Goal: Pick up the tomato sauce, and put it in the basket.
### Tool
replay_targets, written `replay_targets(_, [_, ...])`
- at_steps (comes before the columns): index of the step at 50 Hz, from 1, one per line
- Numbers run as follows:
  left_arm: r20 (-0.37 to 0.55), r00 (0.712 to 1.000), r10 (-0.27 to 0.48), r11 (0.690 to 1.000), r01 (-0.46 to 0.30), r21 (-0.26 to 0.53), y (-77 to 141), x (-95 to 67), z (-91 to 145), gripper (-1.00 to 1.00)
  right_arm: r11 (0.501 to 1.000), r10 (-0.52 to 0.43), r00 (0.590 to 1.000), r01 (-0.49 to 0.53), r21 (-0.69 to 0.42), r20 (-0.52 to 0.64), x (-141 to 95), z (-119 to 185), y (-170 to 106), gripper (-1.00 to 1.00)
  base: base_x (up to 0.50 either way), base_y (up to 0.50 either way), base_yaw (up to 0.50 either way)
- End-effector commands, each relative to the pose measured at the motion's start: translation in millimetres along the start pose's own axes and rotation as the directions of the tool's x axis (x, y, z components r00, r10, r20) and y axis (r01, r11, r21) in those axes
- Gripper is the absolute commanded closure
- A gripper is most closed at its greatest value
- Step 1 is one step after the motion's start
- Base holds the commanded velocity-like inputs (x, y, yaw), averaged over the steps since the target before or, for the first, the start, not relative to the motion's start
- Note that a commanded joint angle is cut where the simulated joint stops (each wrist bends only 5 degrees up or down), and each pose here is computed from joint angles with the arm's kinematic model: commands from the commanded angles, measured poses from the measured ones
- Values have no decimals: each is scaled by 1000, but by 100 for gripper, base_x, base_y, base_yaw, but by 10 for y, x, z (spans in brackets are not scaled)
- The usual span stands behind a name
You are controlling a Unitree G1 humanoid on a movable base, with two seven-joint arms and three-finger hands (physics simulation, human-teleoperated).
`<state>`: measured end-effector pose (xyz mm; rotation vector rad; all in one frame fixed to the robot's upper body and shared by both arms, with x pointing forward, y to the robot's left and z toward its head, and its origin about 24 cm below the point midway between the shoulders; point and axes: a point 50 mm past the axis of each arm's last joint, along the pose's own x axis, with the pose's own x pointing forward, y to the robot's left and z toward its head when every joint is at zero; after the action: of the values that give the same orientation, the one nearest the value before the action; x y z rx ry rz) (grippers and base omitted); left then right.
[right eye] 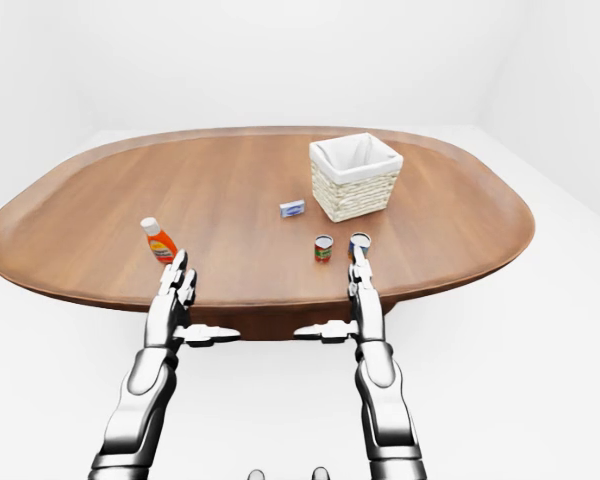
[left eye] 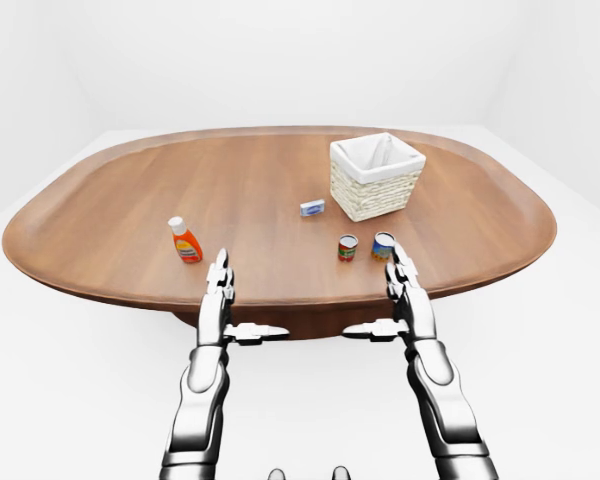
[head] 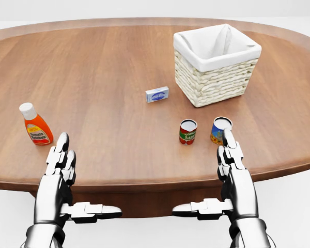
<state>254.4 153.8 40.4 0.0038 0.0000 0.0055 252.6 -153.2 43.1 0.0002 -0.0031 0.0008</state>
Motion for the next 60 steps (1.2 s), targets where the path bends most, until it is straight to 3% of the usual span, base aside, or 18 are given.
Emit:
replay_targets(1, [-3, 1000, 16, 1000, -16, 4, 98, 18, -18, -100, 1000, 5, 1000, -5, -2, 9, -25, 37, -64, -100, 0, 0, 0])
replay_targets(12, [0, 1000, 30, 1000, -30, 6, 123, 22, 2, -100, 1000, 4, 1000, -4, -3, 16, -38, 71, -82, -100, 0, 0, 0])
replay_targets(22, [9, 981, 195, 981, -195, -23, 571, 208, 85, -100, 996, -94, 992, 94, 12, 84, -89, 309, -380, -100, 0, 0, 0])
replay_targets(23, [50, 952, 303, 953, -303, -5, 746, 219, 172, -100, 991, -130, 984, 129, 19, 122, -124, 399, -489, -100, 0, 0, 0])
replay_targets(29, [84, 888, 453, 883, -434, -179, 1113, 155, 433, -100, 975, -222, 942, 221, 35, 251, -287, 706, -757, -100, 0, 0, 0])
replay_targets(32, [130, 838, 531, 834, -488, -258, 1272, 75, 576, -100, 964, -264, 922, 258, 59, 283, -354, 779, -863, -100, 0, 0, 0])
replay_targets(33, [139, 807, 574, 803, -523, -285, 1350, 17, 633, -100, 960, -278, 919, 270, 69, 279, -367, 769, -924, -100, 0, 0, 0])
replay_targets(35, [135, 807, 574, 799, -516, -309, 1383, 8, 636, -100, 957, -289, 912, 280, 72, 290, -391, 796, -956, -100, 0, 0, 0])
replay_targets(37, [141, 785, 604, 781, -546, -304, 1448, -2, 640, -100, 946, -324, 882, 312, 92, 343, -482, 924, -1052, -100, 0, 0, 0])
replay_targets(41, [143, 722, 677, 715, -598, -362, 1641, -93, 717, -100, 929, -368, 840, 349, 123, 398, -613, 1055, -1191, -100, 0, 0, 0])
replay_targets(45, [155, 705, 692, 701, -605, -378, 1682, -139, 779, -100, 923, -382, 820, 361, 133, 426, -672, 1121, -1243, -100, 0, 0, 0])
replay_targets(46, [166, 692, 703, 691, -609, -389, 1703, -169, 811, -100, 916, -398, 803, 375, 144, 444, -719, 1166, -1288, -100, 0, 0, 0])
replay_targets(51, [170, 651, 740, 652, -633, -416, 1783, -231, 843, -100, 904, -425, 795, 392, 169, 433, -784, 1134, -1376, -100, 0, 0, 0])
replay_targets(60, [167, 636, 754, 637, -645, -421, 1796, -252, 838, -100, 907, -421, 806, 382, 178, 416, -751, 1094, -1367, -100, 0, 0, 0])
